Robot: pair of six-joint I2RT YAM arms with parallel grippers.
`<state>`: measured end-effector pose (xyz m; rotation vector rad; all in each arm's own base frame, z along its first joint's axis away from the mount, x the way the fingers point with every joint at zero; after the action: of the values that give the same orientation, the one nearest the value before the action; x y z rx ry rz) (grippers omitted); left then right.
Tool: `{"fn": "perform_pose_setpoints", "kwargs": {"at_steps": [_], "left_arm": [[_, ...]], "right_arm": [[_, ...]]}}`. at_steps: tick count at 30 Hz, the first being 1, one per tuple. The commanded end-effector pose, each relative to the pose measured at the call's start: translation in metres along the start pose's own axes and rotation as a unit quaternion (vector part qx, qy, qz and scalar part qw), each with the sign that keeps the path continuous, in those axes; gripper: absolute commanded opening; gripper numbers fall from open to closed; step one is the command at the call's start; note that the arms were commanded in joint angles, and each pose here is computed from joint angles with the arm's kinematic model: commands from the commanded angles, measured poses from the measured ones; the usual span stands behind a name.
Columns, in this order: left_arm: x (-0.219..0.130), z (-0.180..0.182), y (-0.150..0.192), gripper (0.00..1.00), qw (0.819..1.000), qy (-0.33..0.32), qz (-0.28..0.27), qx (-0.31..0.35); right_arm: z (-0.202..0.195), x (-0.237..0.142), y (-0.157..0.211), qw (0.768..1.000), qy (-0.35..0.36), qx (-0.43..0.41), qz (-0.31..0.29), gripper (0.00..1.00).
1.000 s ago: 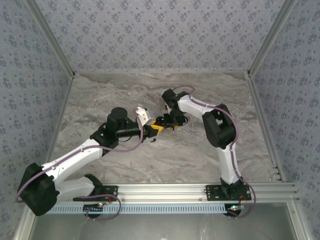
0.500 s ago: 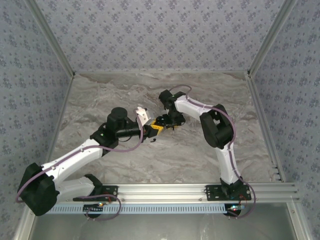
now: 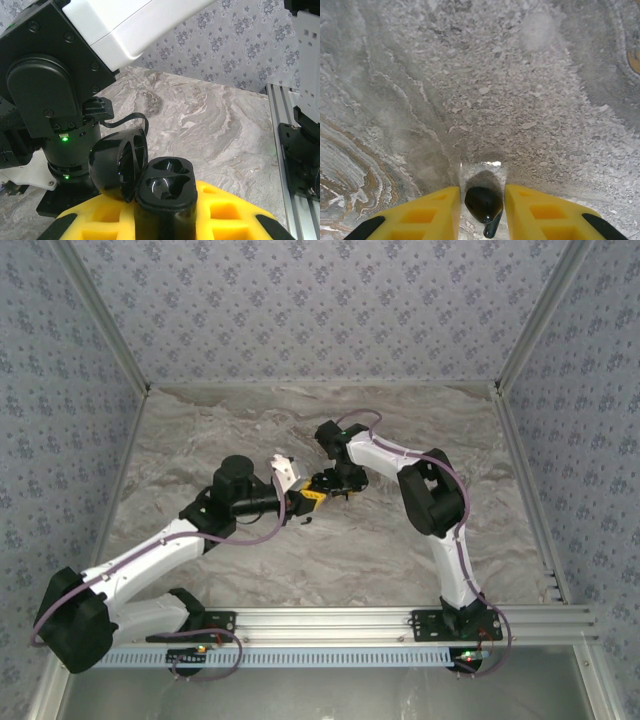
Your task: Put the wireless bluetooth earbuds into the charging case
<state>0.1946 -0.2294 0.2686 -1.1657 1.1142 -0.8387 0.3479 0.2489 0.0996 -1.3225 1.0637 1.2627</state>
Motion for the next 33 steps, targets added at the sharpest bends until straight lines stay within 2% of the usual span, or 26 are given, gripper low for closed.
{"fn": "perform_pose_setpoints", "kwargs": {"at_steps": [1,8,14,20,30,33], "left_arm": [[-0.004,-0.002,-0.009,0.0,1.0,0.0,-0.022,0.009],[-0.005,-0.003,-0.009,0.0,1.0,-0.001,-0.023,0.009],[-0.005,-0.003,-0.008,0.0,1.0,-0.002,-0.022,0.007],[-0.006,-0.003,-0.007,0.0,1.0,-0.005,-0.019,0.005],[-0.006,-0.003,-0.006,0.0,1.0,-0.005,-0.019,0.005],[-0.006,-0.003,-0.006,0.0,1.0,-0.005,-0.02,0.004]], "right_arm": [[0.002,0.012,-0.003,1.0,0.01,0.02,0.005,0.29],[0.0,0.019,-0.003,0.999,0.011,0.029,0.012,0.3],[-0.002,0.019,-0.002,1.0,0.012,0.019,0.007,0.22],[-0.003,0.006,0.002,0.999,-0.004,-0.035,-0.018,0.2],[-0.009,-0.005,0.021,0.99,-0.021,-0.138,-0.003,0.2],[-0.009,-0.003,0.022,0.989,-0.019,-0.144,-0.004,0.21]]}}
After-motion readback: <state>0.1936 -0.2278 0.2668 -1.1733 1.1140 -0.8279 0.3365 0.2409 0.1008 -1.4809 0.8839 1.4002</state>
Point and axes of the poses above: each hand's point on the last joint's axis, 136 mm out from that joint toward the fingers, its own x axis out along the fingers, its own z axis along the line the jaws close on, y = z × x, the point moved 8 cm from there along -x, back along the fingers, and after that the axes turned 5 degrees about x, right-handed, at the moved point
